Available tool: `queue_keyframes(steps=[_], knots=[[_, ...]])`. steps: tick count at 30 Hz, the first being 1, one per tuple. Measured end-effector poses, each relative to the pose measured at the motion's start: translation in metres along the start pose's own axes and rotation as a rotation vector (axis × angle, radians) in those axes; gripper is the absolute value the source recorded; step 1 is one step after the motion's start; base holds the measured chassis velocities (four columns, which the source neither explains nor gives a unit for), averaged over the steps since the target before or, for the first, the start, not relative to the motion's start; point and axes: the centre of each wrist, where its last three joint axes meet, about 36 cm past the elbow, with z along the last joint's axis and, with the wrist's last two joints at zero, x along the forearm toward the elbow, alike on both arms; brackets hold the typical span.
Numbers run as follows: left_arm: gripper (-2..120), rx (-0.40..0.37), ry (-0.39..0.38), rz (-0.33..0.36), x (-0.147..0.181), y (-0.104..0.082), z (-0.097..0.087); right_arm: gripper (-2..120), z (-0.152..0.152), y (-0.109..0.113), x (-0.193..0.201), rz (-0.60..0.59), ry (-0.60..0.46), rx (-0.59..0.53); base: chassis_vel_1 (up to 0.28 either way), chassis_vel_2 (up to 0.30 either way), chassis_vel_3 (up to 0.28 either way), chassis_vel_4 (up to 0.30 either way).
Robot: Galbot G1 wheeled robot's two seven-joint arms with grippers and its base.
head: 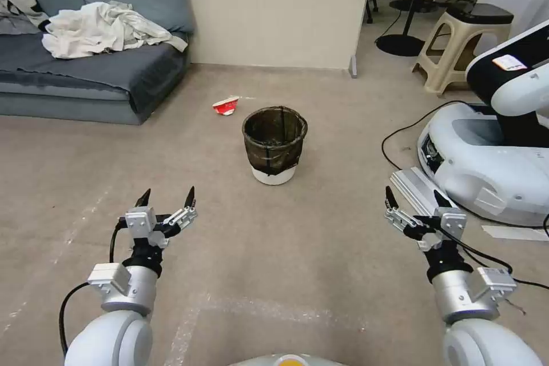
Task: Pick up the trash can from the floor.
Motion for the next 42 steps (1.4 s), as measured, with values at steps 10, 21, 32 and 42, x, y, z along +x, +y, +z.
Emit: queue_keyframes(steps=[10, 21, 32, 42], knots=[[100, 0.002, -0.016, 0.002, 0.000, 0.001, 0.007, 100, 0.007, -0.002, -0.002, -0.029, -0.032, -0.009, 0.000, 0.000, 0.000, 0.000], [100, 0.001, -0.018, -0.004, 0.000, 0.002, 0.013, 100, 0.010, -0.001, -0.003, -0.035, -0.035, -0.009, -0.033, 0.037, 0.034, -0.038], [100, -0.001, -0.017, -0.007, 0.000, 0.003, 0.015, 100, 0.011, -0.001, -0.003, -0.035, -0.036, -0.008, -0.210, 0.200, 0.207, -0.209], [100, -0.004, -0.020, -0.008, 0.000, 0.003, 0.015, 100, 0.010, -0.002, -0.003, -0.035, -0.039, -0.006, -0.203, 0.215, 0.204, -0.208]])
